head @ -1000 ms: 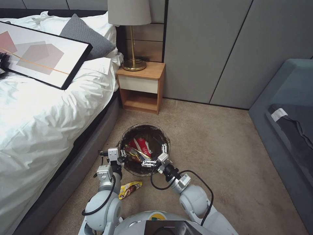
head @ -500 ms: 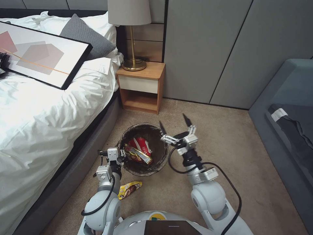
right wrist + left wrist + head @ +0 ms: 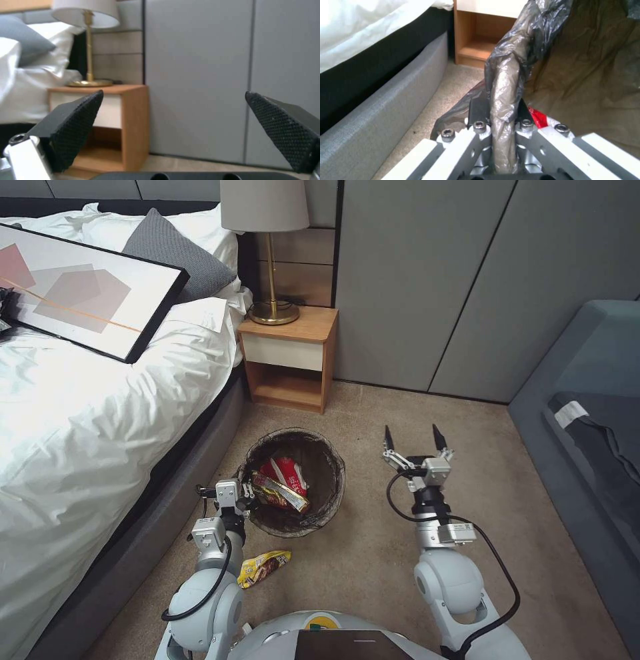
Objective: Pick up the trash bin, then pick up the garbage from the floor and place it into the trash bin.
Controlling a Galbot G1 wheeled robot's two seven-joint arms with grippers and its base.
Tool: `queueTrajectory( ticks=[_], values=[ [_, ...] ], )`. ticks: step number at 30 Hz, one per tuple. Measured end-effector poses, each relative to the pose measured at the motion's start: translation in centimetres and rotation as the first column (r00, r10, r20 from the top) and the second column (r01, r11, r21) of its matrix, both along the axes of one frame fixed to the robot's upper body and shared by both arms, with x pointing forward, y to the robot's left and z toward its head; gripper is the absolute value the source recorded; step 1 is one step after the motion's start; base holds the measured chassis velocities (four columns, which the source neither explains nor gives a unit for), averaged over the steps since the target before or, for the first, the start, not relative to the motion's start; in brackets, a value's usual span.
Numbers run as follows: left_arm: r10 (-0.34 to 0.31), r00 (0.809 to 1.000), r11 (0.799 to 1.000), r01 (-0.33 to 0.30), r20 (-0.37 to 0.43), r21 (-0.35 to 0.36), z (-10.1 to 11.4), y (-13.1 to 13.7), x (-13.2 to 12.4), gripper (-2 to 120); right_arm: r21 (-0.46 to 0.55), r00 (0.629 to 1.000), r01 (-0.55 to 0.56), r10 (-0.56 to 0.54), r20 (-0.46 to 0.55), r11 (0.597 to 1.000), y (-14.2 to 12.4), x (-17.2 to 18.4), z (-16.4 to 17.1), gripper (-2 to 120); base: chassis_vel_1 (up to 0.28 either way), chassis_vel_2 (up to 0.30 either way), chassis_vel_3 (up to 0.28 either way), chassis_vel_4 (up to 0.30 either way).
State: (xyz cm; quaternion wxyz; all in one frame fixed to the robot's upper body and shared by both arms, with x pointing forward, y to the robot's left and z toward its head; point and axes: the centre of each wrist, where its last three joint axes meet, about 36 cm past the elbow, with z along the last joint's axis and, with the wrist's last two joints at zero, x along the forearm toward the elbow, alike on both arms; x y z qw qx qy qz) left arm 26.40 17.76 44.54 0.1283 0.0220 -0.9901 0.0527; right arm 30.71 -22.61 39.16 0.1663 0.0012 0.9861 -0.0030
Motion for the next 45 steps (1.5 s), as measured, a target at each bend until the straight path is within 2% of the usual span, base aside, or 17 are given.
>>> queueTrajectory(
  ticks=[5, 13, 45],
  values=[
    [0.000, 1.000, 1.000, 0.000, 0.002, 0.000, 0.0, 0.0, 0.0, 0, -0.001, 0.998, 0.047, -0.047, -0.040, 0.999, -1.3, -0.7, -2.4, 100, 0.000, 0.000, 0.000, 0.000],
    [-0.003, 1.000, 1.000, 0.003, 0.015, 0.003, 0.0, 0.0, 0.0, 0, 0.000, 0.994, 0.077, -0.077, -0.071, 0.997, -2.1, -1.1, -4.4, 100, 0.000, 0.000, 0.000, 0.000],
    [-0.004, 1.000, 1.000, 0.004, 0.023, 0.008, -0.1, 0.0, 0.1, 0, 0.007, 0.993, 0.093, -0.092, -0.069, 0.996, -2.2, -0.5, -4.2, 100, 0.000, 0.000, 0.000, 0.000]
  ],
)
